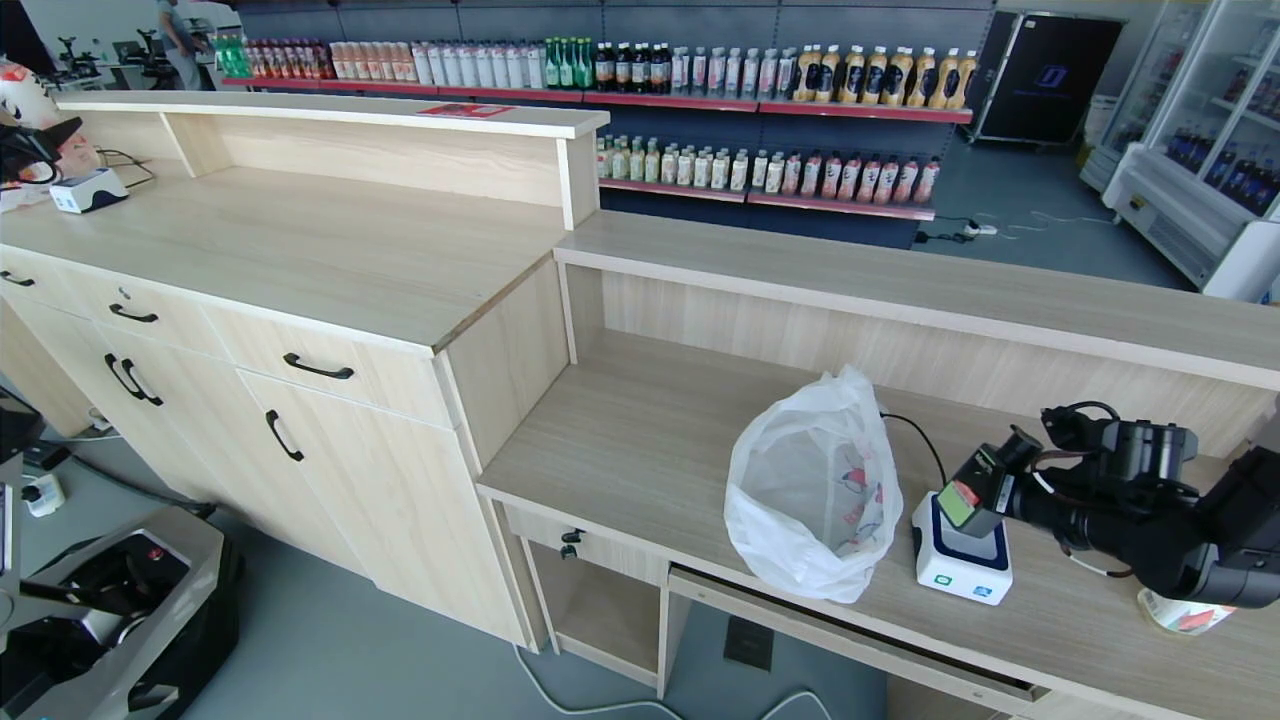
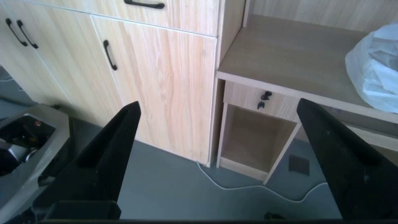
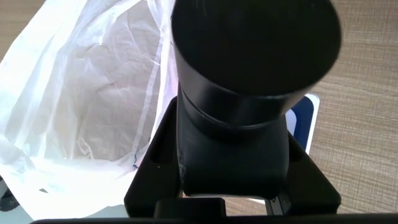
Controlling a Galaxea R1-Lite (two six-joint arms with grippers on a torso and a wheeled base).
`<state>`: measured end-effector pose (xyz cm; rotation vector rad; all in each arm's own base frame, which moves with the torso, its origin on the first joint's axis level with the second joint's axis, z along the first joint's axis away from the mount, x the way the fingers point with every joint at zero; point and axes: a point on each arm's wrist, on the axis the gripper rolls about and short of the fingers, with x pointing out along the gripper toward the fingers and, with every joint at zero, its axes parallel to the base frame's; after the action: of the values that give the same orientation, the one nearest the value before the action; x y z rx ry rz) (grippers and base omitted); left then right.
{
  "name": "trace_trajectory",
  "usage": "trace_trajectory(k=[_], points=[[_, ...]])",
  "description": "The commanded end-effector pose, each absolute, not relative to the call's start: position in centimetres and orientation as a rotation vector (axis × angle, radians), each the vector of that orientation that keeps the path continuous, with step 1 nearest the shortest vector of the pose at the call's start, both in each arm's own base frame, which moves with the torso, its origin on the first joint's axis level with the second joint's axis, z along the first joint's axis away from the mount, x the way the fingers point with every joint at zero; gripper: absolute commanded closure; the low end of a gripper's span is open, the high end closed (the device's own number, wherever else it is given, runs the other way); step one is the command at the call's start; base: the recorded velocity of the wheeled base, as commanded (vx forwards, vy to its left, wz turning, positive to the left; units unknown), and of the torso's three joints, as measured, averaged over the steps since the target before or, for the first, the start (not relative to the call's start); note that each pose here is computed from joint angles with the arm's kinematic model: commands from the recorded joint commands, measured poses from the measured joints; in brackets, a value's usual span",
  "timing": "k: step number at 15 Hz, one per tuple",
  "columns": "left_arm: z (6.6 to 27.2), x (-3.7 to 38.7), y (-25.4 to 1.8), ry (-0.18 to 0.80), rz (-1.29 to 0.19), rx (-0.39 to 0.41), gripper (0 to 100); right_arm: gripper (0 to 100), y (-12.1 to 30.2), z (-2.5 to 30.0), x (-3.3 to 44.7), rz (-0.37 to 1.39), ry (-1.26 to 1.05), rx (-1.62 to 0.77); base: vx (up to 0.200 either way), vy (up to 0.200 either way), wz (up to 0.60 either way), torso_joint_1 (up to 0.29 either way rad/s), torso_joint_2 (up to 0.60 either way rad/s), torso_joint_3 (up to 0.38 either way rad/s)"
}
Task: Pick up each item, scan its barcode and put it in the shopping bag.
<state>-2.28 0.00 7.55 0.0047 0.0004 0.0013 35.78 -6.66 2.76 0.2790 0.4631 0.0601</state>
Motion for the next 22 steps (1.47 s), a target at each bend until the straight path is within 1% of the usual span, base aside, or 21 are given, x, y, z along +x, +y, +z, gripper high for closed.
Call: trace_trajectory(k=[1,4,5,6,8,9,10,13,14,15,18,20,22], points=[[7.5,-2.3,0.0,0.000,0.002,0.005,0,100,-6.7,2.9,35.9,0.061,0.458,0.277,0.000,0.000,0.00,0.000,0.00,0.000],[7.5,-2.3,0.0,0.000,0.002,0.005,0,100,-6.7,3.6,35.8,0.060,0.437,0.262,0.000,0.000,0.00,0.000,0.00,0.000],[7.5,-2.3,0.0,0.000,0.002,0.005,0,100,-6.6,4.8,35.5,0.069,0.411,0.231,0.000,0.000,0.00,0.000,0.00,0.000],[7.5,-2.3,0.0,0.000,0.002,0.005,0,100,-6.4,6.1,34.8,0.085,0.387,0.142,0.000,0.000,0.00,0.000,0.00,0.000],[7.5,-2.3,0.0,0.000,0.002,0.005,0,100,-6.5,8.4,30.9,0.098,0.360,-0.087,0.000,0.000,0.00,0.000,0.00,0.000],[7.5,-2.3,0.0,0.000,0.002,0.005,0,100,-7.4,9.9,27.3,0.070,0.344,-0.267,0.000,0.000,0.00,0.000,0.00,0.000],[7.5,-2.3,0.0,0.000,0.002,0.005,0,100,-8.3,11.5,25.7,0.028,0.315,-0.364,0.000,0.000,0.00,0.000,0.00,0.000],[7.5,-2.3,0.0,0.000,0.002,0.005,0,100,-9.0,15.5,22.8,-0.063,0.210,-0.480,0.000,0.000,0.00,0.000,0.00,0.000],[7.5,-2.3,0.0,0.000,0.002,0.005,0,100,-9.0,16.0,22.3,-0.074,0.193,-0.508,0.000,0.000,0.00,0.000,0.00,0.000],[7.5,-2.3,0.0,0.000,0.002,0.005,0,100,-9.4,16.5,21.7,-0.100,0.181,-0.587,0.000,0.000,0.00,0.000,0.00,0.000],[7.5,-2.3,0.0,0.000,0.002,0.005,0,100,-9.2,17.0,22.1,-0.097,0.133,-0.632,0.000,0.000,0.60,-0.001,0.00,0.002],[7.5,-2.3,0.0,0.000,0.002,0.005,0,100,-7.9,16.9,23.2,-0.123,0.131,-0.595,0.000,0.000,0.60,0.005,0.01,0.005],[7.5,-2.3,0.0,0.000,0.002,0.005,0,100,-5.5,16.2,27.9,-0.155,0.093,-0.499,0.000,0.000,0.60,0.005,0.00,0.002]])
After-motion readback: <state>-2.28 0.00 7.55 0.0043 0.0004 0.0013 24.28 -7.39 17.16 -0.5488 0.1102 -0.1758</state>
